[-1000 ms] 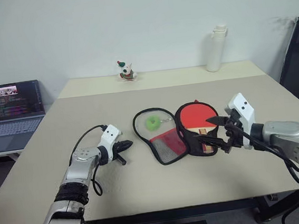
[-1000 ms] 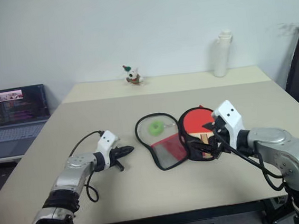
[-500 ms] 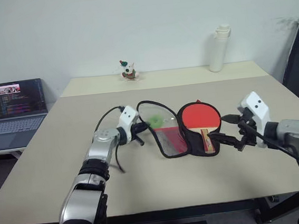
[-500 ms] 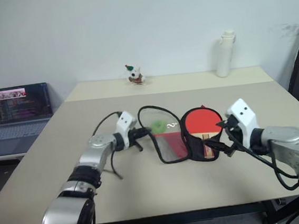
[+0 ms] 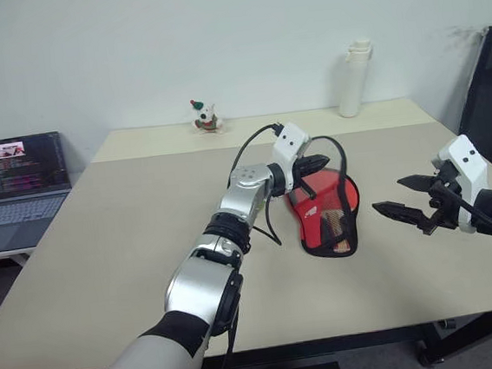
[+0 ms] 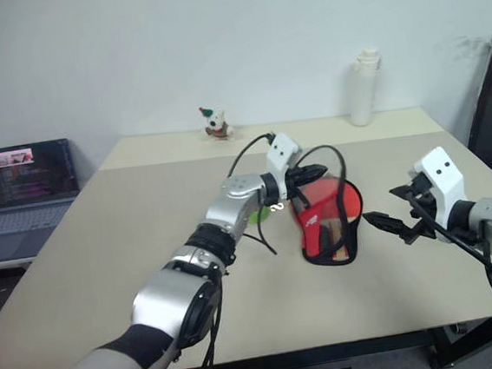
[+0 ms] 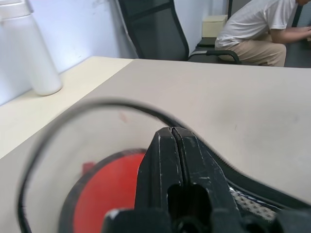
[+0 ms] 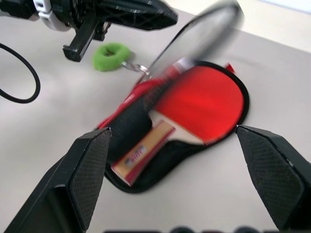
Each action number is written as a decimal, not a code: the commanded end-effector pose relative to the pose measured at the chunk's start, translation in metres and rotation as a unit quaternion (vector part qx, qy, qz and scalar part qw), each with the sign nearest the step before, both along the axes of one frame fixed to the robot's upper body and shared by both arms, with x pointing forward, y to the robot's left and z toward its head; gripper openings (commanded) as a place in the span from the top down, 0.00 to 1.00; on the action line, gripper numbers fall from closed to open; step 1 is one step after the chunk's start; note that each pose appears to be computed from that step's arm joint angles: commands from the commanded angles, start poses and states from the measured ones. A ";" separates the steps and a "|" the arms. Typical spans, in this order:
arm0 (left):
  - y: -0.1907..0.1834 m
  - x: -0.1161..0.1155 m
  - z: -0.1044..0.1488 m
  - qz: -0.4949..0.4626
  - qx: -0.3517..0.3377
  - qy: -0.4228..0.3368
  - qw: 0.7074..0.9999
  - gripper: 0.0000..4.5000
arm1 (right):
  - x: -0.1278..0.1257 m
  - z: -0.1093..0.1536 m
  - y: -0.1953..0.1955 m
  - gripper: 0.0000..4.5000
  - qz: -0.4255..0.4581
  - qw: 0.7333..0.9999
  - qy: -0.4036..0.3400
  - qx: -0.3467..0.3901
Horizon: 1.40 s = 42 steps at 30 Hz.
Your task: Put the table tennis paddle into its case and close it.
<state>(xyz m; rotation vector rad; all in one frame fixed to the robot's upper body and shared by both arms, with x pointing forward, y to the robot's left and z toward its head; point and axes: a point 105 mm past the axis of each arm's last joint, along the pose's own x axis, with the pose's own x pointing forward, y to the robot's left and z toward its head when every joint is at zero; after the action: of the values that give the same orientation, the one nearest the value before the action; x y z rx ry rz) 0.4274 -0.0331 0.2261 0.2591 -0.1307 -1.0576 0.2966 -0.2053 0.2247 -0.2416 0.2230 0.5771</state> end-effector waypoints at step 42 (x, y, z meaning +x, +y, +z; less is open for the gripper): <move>0.161 -0.087 -0.032 0.034 -0.020 0.048 0.998 0.99 | 0.103 -0.139 0.041 0.00 -0.040 0.981 0.189 0.011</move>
<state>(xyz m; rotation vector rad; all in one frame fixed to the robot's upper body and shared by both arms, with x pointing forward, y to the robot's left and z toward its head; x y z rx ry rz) 0.3444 0.1307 0.1775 0.1413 0.0023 -0.9823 0.4055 -0.1798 0.1039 -0.1064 0.5223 0.4776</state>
